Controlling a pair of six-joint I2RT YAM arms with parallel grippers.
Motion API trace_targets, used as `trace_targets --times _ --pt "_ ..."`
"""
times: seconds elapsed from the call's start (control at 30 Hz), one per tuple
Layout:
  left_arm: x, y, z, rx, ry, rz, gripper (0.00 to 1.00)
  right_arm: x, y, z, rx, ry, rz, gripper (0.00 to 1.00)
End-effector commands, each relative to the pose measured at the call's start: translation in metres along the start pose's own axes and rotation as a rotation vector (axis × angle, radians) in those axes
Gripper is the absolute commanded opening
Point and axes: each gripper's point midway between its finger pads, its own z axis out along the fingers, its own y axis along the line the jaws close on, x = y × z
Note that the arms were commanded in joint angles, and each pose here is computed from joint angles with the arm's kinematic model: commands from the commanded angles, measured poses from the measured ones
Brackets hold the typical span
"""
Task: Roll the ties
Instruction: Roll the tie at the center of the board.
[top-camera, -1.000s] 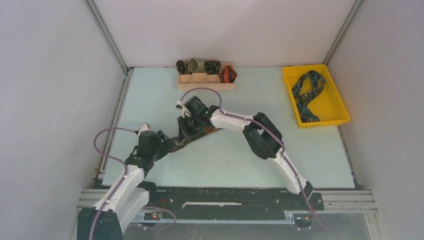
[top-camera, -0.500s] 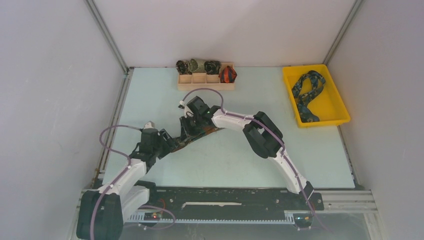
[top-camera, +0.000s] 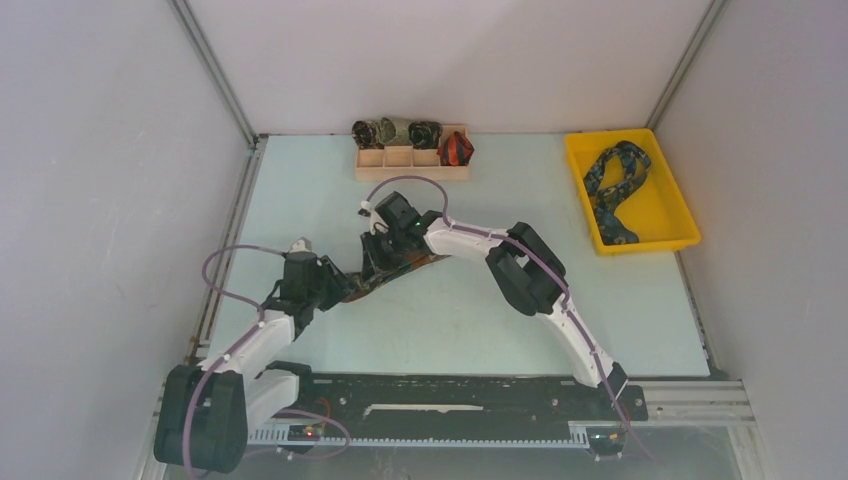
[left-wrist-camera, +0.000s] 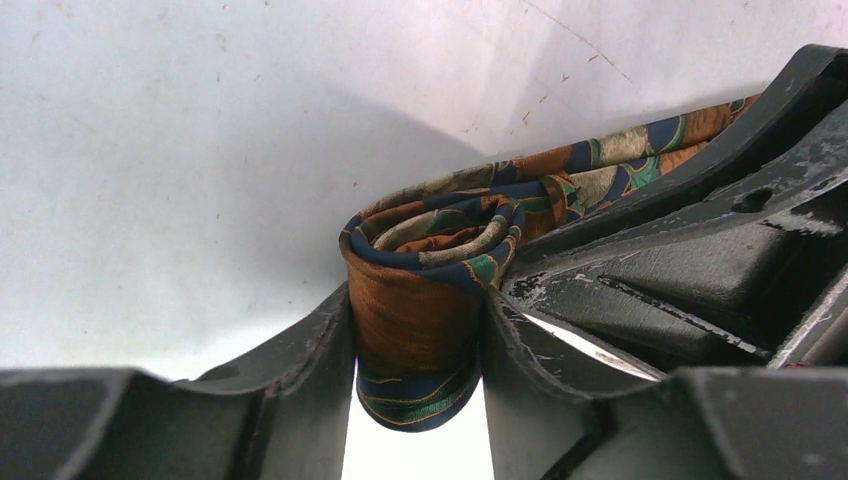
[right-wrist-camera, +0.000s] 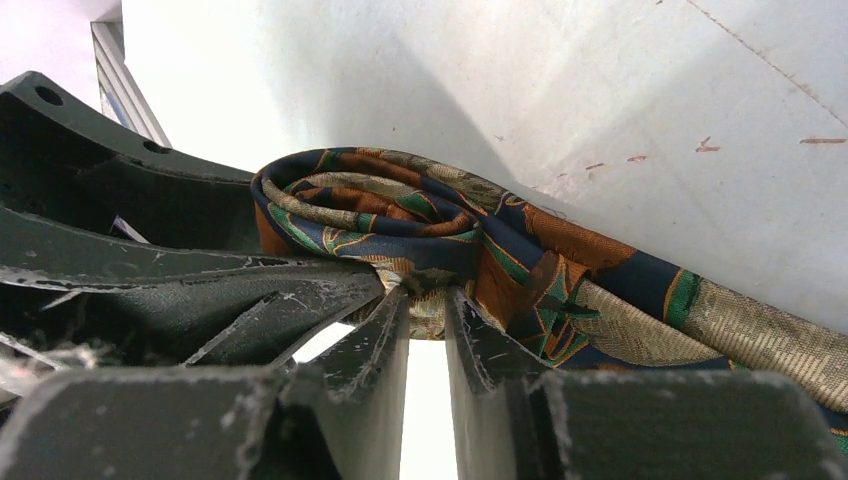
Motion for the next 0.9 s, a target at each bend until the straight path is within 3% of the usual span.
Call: trace_targets --times 0.0,0.13,0.3,0.67,0.87 --pt "-0.021 -0.004 0.002 -0.002 -0.067 0.021 0.44 0.002 -0.012 0.006 0.013 0.003 -0.012 0.23" --pt "-0.022 -0.006 0.001 0.001 -0.063 0.024 0.32 -0.004 -0.008 -0.003 0.004 -0.008 -0.016 0.23" --pt "-0.019 -0.005 -0.003 -0.011 -0.037 0.031 0.23 -0.029 -0.009 -0.029 0.003 -0.070 -0.020 0.23" --pt "0.001 -0.020 0.001 0.083 0.077 0.067 0.19 -0.064 -0.066 -0.055 0.053 -0.157 0.078 0.23" --pt "0.007 -0.025 0.002 0.108 0.102 0.081 0.19 -0.051 -0.095 -0.055 0.106 -0.141 0.145 0.23"
